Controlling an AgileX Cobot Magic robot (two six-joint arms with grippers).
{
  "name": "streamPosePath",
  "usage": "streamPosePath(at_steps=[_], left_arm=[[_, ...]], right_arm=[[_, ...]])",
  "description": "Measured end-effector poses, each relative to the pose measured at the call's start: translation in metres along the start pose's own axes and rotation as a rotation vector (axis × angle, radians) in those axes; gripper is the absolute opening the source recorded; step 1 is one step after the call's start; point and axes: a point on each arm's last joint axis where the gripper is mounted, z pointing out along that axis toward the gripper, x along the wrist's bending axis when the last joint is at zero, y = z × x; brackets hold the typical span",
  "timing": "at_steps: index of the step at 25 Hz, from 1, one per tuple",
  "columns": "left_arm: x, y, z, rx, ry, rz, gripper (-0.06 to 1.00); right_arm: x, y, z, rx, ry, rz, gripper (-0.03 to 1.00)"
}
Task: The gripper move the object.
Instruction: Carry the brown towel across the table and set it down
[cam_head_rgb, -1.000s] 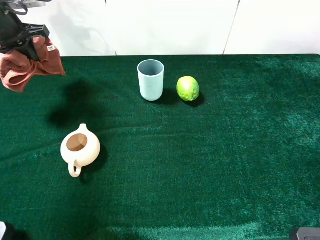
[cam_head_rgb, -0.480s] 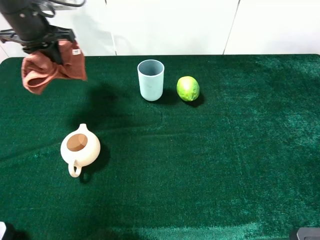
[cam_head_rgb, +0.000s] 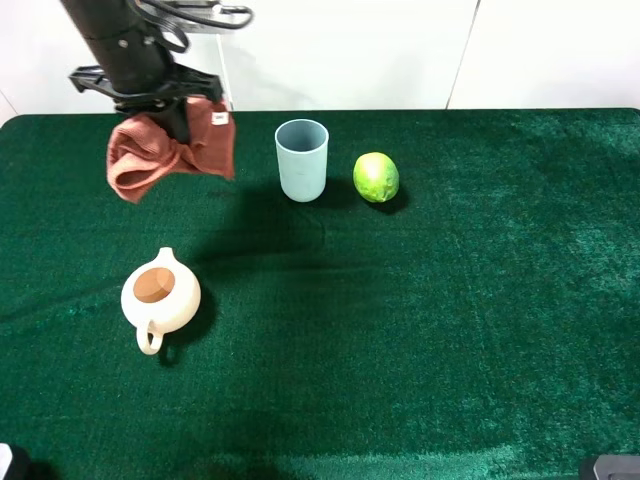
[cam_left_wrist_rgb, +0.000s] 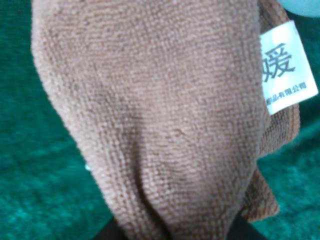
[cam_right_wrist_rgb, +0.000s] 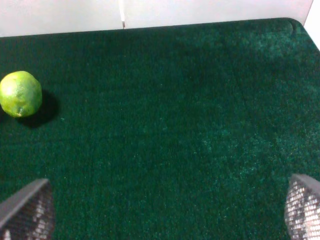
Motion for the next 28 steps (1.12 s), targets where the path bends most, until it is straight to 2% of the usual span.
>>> streamPosePath(at_steps=[7,8,13,15,20,28], left_arm=[[-0.034,-0.006,0.003,0.009,-0.009,0.062,0.19],[-0.046,-0.009,0.004,0.012,-0.012,0.086,0.19],[-0.075,-0.017,0.005,0.020,-0.020,0.149,0.19],[-0.080,-0.019,0.006,0.022,-0.021,0.159,0.19],[-0.115,-0.034,0.008,0.033,-0.031,0.235,0.19],[-0.149,-0.053,0.011,0.042,-0.037,0.313,0.19]], right_arm=[[0.000,0.000,0.000,0.000,0.000,0.000,0.69],[0.000,0.000,0.000,0.000,0.000,0.000,0.69],[0.000,0.000,0.000,0.000,0.000,0.000,0.69],[0.000,0.000,0.000,0.000,0.000,0.000,0.69],[0.000,0.000,0.000,0.000,0.000,0.000,0.69],[0.000,0.000,0.000,0.000,0.000,0.000,0.69]])
